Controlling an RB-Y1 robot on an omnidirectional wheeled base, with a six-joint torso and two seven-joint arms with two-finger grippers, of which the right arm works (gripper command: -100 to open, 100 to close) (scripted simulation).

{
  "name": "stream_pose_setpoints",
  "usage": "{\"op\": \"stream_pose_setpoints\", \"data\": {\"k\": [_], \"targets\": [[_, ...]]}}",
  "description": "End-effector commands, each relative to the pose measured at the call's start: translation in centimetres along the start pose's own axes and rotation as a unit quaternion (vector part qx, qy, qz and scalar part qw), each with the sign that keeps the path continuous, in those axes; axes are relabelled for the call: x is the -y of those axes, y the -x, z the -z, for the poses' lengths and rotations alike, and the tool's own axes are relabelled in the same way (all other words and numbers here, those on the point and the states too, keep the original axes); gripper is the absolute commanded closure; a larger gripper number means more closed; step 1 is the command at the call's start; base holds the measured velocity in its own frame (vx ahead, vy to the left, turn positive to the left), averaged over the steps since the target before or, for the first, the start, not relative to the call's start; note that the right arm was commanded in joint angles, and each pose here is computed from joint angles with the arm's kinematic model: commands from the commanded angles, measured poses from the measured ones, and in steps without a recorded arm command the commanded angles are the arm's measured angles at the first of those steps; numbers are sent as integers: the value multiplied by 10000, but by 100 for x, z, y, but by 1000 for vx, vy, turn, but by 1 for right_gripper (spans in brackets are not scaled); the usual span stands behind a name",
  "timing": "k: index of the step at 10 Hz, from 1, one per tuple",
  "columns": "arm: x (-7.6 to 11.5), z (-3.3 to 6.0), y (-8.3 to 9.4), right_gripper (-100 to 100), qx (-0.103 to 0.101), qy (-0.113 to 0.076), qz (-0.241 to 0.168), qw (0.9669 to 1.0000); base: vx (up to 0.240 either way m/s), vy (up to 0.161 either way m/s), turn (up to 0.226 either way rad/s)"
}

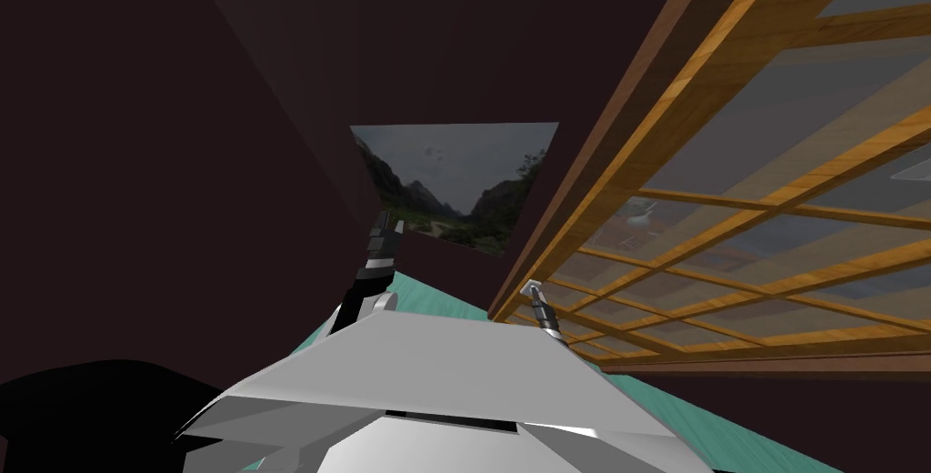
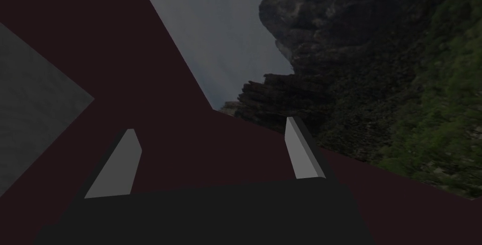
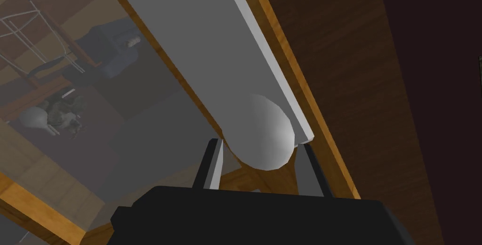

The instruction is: Pull the door open

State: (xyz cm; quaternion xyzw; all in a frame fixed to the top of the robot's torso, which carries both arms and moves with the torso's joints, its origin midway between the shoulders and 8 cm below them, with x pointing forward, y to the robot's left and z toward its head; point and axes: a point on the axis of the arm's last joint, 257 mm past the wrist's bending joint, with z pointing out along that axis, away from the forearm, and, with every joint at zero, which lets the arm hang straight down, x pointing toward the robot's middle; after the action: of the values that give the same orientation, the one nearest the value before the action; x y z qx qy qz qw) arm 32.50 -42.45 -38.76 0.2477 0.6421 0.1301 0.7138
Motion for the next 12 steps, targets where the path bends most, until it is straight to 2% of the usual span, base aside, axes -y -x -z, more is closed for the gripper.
{"op": "stream_pose_setpoints", "data": {"k": [1, 2, 3, 5, 6, 7, 8, 10, 11, 12], "targets": [[-2, -8, 13, 100, 29, -4, -211, 9998, -39, -14, 42], [7, -22, 30, 100, 68, -24, -439, 9990, -42, -8, 70], [7, -22, 30, 100, 68, -24, -464, 9989, -39, -10, 36], [27, -48, 63, 100, 146, -61, -893, 9959, -50, -16, 90], [27, -48, 63, 100, 146, -60, -969, 9952, -45, -11, 42], [37, -60, 79, 100, 186, -77, -1198, 9926, -48, -10, 64], [37, -60, 79, 100, 186, -77, -1221, 9923, -35, -10, 41], [60, -87, 113, 100, 272, -112, -1657, 9857, -49, -13, 91], [60, -87, 113, 100, 273, -109, -1742, 9843, -45, -21, 51], [72, -99, 129, 100, 316, -125, -1969, 9798, -43, -12, 73]]}}
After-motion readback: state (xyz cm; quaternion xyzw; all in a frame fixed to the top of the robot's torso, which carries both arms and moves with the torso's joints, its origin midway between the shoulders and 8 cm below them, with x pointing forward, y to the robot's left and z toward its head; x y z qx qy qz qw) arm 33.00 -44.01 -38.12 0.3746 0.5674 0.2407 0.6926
